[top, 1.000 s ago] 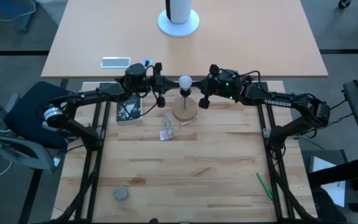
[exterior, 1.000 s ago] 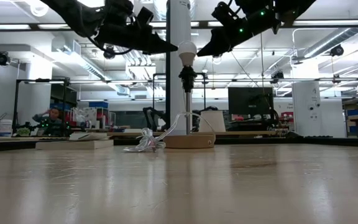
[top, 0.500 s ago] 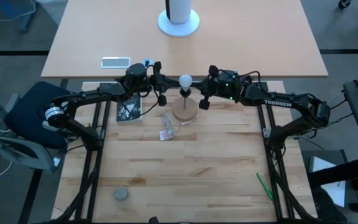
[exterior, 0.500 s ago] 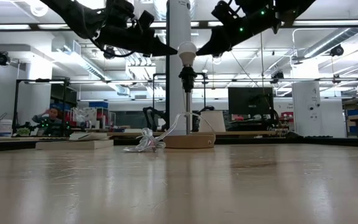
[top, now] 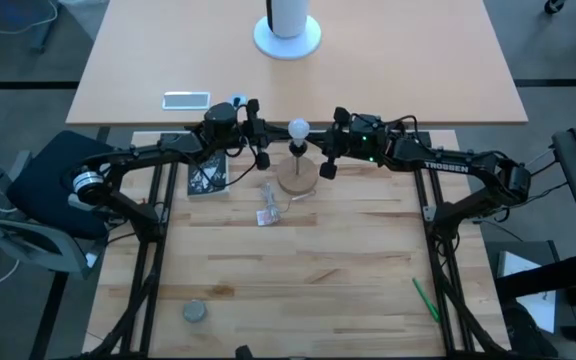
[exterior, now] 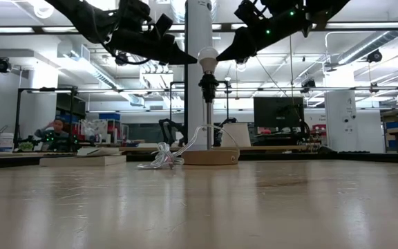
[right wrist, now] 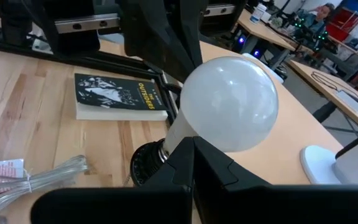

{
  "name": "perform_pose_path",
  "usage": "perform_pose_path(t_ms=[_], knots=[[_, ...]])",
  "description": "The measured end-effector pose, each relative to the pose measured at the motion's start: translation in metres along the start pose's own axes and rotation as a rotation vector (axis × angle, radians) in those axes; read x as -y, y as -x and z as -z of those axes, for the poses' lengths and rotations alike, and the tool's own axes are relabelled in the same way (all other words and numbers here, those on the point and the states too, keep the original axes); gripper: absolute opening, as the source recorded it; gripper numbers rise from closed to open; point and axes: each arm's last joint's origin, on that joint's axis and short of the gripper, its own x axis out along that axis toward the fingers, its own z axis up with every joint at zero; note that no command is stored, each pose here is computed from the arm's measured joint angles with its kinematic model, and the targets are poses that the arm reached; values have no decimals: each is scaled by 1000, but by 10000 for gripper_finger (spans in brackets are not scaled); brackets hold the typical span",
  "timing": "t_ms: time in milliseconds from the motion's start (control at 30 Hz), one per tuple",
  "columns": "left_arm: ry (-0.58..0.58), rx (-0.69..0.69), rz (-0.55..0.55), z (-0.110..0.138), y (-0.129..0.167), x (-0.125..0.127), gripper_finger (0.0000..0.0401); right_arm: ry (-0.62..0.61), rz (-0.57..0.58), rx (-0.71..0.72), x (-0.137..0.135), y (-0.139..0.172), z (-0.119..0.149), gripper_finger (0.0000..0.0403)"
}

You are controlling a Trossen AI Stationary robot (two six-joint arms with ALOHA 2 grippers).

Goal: Screw lightbulb
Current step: Insert the lightbulb into the black lamp

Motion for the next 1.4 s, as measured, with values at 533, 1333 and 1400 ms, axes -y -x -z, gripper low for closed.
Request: perform_pose_path(t_ms=[533, 1333, 1400], knots=[[5, -28, 9, -6, 10, 1, 0, 2, 51, -62, 1, 3, 3, 0], [1, 15, 50, -4, 5, 2, 0, 68, 127, -44, 2, -6, 3, 0], [3, 11, 53, -4, 5, 2, 0, 69, 124, -43, 1, -6, 2, 0]])
